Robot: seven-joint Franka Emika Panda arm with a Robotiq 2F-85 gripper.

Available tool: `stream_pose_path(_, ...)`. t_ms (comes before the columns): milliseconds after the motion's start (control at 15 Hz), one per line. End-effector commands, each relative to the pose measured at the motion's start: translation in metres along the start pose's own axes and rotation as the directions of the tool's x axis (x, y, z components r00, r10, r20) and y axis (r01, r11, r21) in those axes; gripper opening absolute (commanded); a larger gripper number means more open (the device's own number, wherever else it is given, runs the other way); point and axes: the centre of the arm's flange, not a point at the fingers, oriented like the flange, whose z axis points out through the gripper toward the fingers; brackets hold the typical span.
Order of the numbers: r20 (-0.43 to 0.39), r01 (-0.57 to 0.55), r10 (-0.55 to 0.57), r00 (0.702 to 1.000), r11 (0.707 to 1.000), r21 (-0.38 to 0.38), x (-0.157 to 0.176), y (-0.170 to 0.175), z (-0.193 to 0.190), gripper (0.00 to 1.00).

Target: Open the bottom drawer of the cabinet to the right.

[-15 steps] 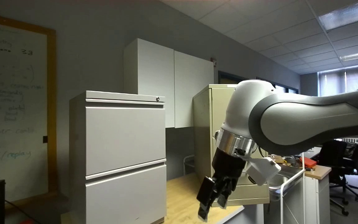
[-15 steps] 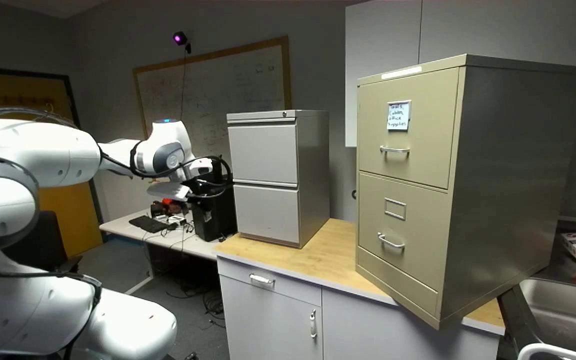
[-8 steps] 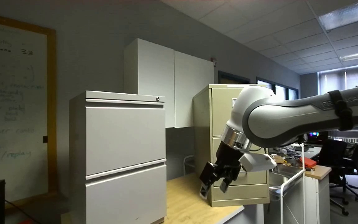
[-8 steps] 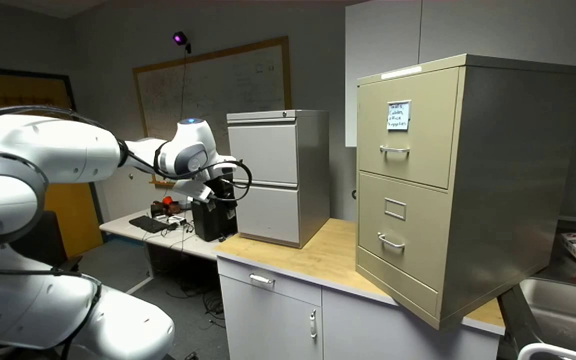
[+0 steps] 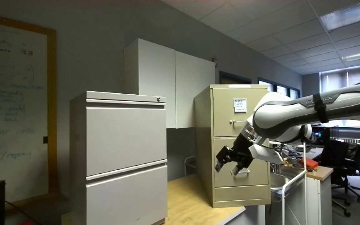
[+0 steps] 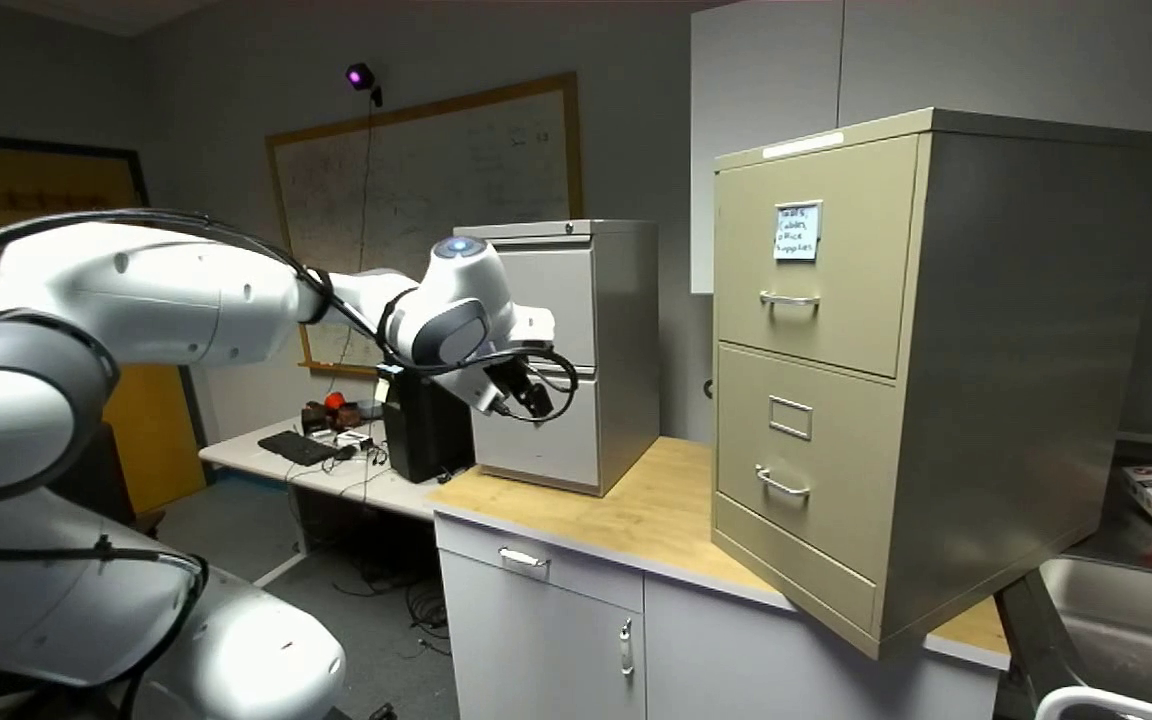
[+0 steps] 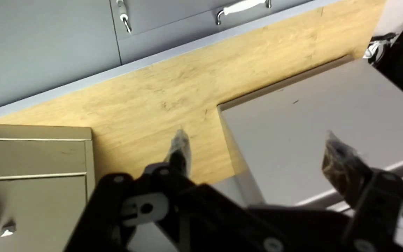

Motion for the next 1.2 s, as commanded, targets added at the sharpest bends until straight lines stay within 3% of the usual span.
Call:
stream_pose_path(0,-0.084,-0.112,0.118,0.989,0.991,0.074,0.033,0.065,0.004,1.0)
stream_pose_path(200,-0.128,-0.237,0.255,0.958,0.961,0.14,0.043,0.124,0.015,1.0)
stream_pose_path(400,-0.143,-0.37,0.404,0.903,0.904,0.216,0.042,0.178,0.032,1.0)
stream_pose_path(533,-0.163,-0.452,0.502,0.849,0.851,0.269,0.039,0.207,0.044,1.0)
stream_pose_path(867,-0.222,-0.584,0.703,0.676,0.694,0.42,0.035,0.245,0.072,1.0)
stream_pose_path(1133,-0.227,-0.616,0.779,0.584,0.608,0.501,0.039,0.266,0.102,1.0)
